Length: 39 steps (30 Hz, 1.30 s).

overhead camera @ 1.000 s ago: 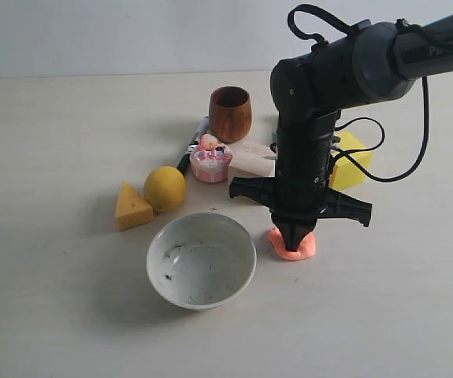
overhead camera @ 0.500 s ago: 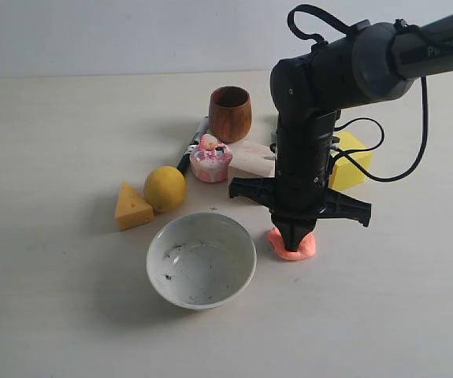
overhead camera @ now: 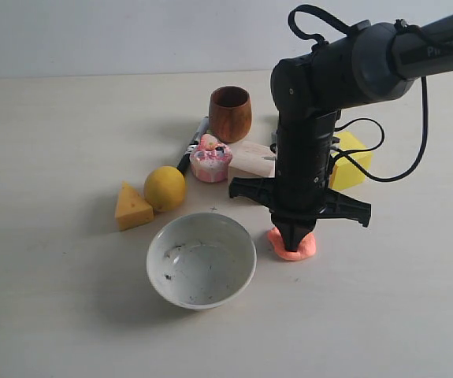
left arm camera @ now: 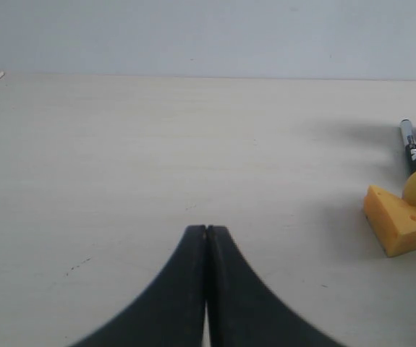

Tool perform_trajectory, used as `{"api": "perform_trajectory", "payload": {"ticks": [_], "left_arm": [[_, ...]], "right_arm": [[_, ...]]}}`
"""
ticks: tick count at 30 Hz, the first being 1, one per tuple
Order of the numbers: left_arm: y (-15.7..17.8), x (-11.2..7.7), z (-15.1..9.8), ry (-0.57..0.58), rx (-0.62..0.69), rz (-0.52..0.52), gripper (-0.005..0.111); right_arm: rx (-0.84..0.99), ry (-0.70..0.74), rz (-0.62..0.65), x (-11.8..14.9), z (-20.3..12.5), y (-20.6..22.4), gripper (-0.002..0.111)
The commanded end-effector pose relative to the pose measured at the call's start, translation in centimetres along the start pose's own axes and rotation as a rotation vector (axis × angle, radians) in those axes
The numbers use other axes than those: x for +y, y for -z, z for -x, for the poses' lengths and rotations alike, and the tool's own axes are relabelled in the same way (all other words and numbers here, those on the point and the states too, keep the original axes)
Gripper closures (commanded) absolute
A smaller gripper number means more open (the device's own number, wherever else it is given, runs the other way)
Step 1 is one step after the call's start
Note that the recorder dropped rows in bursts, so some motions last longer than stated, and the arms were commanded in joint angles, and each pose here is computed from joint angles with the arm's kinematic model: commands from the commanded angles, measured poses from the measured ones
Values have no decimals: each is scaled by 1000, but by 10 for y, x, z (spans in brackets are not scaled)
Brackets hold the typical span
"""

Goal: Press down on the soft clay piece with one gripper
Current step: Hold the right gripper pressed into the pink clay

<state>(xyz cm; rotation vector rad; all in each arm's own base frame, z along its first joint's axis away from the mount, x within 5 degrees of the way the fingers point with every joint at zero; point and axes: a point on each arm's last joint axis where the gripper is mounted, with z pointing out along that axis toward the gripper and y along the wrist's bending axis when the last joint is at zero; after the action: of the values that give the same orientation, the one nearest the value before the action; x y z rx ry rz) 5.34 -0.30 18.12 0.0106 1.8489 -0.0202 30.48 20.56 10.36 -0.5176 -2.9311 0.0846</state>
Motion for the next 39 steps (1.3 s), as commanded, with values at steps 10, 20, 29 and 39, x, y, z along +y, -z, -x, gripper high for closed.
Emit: {"api": "perform_trajectory", "payload": {"ticks": [10, 20, 29, 39], "left_arm": [[0, 0, 0, 4, -11, -7, 107], [0, 0, 0, 4, -11, -7, 107], [0, 0, 0, 4, -11, -7, 107], [0, 0, 0, 4, -11, -7, 107]], "right_arm": [[58, -28, 2, 5, -3, -36, 107], [49, -23, 14, 5, -3, -33, 107], [-39, 15, 52, 4, -1, -8, 107], [-115, 37, 106, 5, 1, 11, 107]]}}
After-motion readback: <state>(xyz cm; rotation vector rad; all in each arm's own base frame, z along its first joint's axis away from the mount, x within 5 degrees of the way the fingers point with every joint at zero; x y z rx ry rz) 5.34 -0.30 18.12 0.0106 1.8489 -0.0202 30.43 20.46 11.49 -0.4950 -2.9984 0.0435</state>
